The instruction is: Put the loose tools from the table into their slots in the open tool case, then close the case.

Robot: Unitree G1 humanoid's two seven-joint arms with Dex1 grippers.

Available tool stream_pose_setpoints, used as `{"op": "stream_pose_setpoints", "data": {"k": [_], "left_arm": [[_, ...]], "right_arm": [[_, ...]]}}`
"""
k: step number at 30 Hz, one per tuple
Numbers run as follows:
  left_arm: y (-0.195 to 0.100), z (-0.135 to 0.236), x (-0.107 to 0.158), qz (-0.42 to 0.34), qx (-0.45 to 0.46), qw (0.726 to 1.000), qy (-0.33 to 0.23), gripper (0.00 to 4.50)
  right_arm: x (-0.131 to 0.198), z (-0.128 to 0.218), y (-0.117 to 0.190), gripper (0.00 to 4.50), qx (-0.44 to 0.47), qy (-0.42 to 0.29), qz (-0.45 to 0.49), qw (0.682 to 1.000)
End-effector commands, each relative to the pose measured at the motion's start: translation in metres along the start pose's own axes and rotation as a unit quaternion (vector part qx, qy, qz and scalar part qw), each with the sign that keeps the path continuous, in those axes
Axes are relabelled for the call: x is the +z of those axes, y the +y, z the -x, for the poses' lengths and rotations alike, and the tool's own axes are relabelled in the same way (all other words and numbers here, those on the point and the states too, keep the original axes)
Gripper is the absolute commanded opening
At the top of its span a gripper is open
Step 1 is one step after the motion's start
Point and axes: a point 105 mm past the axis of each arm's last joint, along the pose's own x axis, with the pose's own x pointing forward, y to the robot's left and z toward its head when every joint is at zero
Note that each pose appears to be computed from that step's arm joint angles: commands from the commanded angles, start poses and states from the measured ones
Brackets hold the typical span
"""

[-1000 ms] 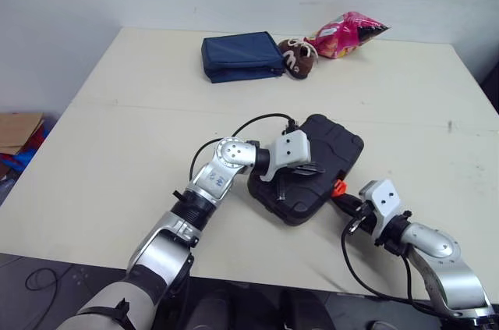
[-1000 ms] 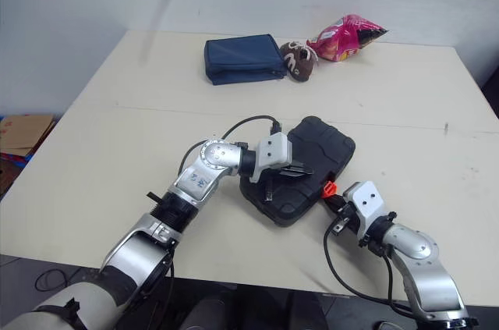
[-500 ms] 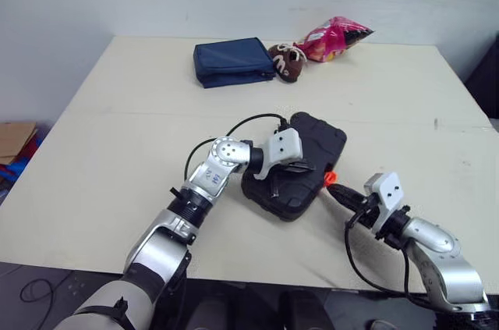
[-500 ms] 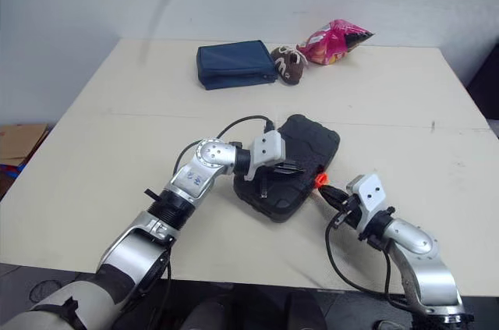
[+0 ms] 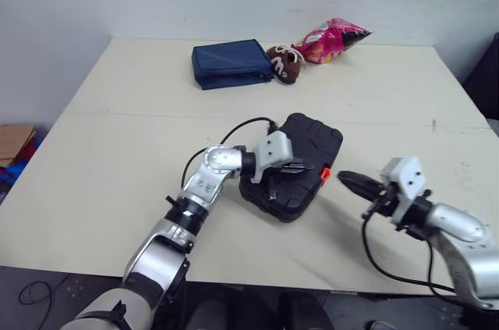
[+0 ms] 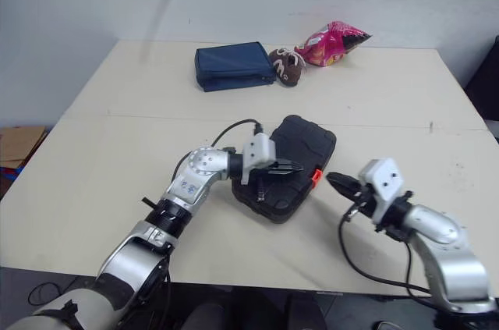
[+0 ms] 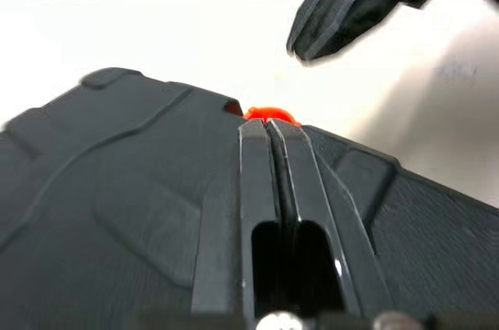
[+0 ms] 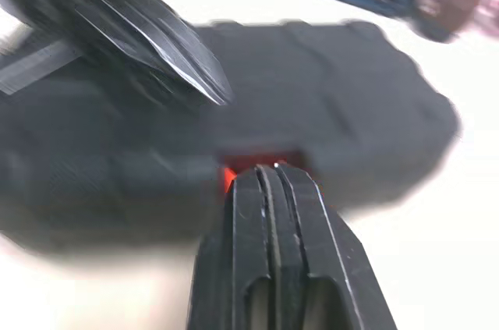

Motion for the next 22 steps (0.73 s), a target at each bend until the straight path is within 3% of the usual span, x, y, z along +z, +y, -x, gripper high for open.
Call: {"op": "stream_pose_setpoints", "data": {"k": [1, 4, 9, 14, 18, 22], "left_arm": [[0.028, 0.052, -0.001, 0.028, 0.067, 0.997, 0.031, 0.66], [0.049, 0.1, 0.007, 0.002, 0.14, 0.987, 0.077, 2.03], [0.048, 0.186, 0.0, -0.034, 0.197, 0.962, 0.187, 4.37], [0.049, 0.251, -0.012, -0.019, 0.27, 0.935, 0.229, 4.44], [0.062, 0.271, -0.01, 0.002, 0.346, 0.918, 0.192, 4.44], [0.062, 0.271, -0.009, -0.014, 0.341, 0.918, 0.201, 4.44]], "right_arm": [[0.005, 0.033, -0.019, 0.64, -0.016, 0.02, 0.046, 0.999], [0.005, 0.061, -0.036, 1.88, -0.033, 0.049, 0.103, 0.993], [0.014, 0.088, -0.055, 4.48, -0.049, 0.064, 0.159, 0.984], [0.016, 0.107, -0.071, 4.5, -0.058, 0.09, 0.184, 0.977], [0.015, 0.105, -0.076, 4.5, -0.05, 0.105, 0.209, 0.971], [0.021, 0.084, -0.075, 4.5, -0.041, 0.085, 0.211, 0.973]]}}
